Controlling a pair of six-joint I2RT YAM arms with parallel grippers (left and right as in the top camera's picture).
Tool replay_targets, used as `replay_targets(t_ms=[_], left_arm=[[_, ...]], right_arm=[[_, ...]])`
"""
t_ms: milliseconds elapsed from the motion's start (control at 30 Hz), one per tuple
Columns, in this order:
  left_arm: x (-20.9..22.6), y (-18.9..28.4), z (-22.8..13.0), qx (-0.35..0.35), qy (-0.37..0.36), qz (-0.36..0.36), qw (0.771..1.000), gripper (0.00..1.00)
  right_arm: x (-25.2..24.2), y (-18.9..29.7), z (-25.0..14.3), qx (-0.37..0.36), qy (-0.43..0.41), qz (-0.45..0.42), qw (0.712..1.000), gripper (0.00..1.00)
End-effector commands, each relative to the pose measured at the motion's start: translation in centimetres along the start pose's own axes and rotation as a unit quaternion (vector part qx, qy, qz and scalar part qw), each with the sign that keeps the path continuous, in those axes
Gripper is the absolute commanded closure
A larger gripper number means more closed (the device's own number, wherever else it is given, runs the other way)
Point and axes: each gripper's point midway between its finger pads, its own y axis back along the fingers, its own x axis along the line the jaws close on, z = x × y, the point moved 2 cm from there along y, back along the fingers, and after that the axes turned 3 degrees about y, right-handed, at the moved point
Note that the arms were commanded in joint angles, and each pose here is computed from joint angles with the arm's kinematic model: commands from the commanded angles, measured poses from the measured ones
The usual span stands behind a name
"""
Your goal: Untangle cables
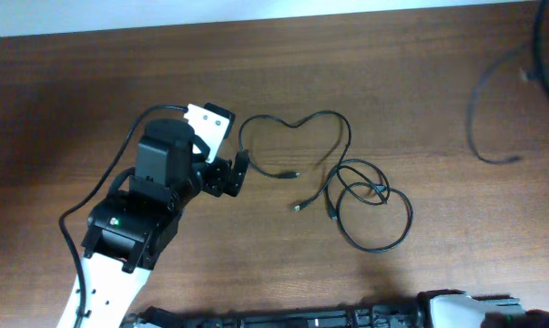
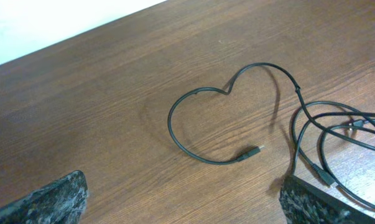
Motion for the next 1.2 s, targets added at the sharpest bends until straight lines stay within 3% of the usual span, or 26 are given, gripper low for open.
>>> replay_targets(t_ms=[0,167,400,733,1000,1167], left_arm=[[0.0,0.4,0.5,-0.009,-0.007,-0.005,1.0,0.01],[0.0,0.4,0.5,-0.009,-0.006,-0.005,1.0,0.01],[0.0,0.4,0.5,-0.009,-0.007,-0.005,1.0,0.01],[0.0,0.4,0.5,-0.009,-0.006,-0.005,1.0,0.01],[0.0,0.4,0.5,-0.009,-0.007,-0.005,1.0,0.01],[0.0,0.4,0.5,-0.009,-0.007,-0.005,1.0,0.01]], right_arm=[[-3.3,-3.0,-1.4,0.028,0.023,-0.091,0.995,0.96],[-8.2,-6.8,-4.2,0.079,-0.003,-0.193,0.978,0.96],[-13.1,-11.6,-7.4,0.132,-0.025,-0.249,0.959,0.96],[-19.5,-19.6,-15.5,0.257,-0.133,-0.159,0.944,0.96],[-23.5,-20.5,-17.4,0.272,-0.155,-0.187,0.931,0.96],[-23.0,-20.8,-18.7,0.289,-0.159,-0.174,0.928,0.96]])
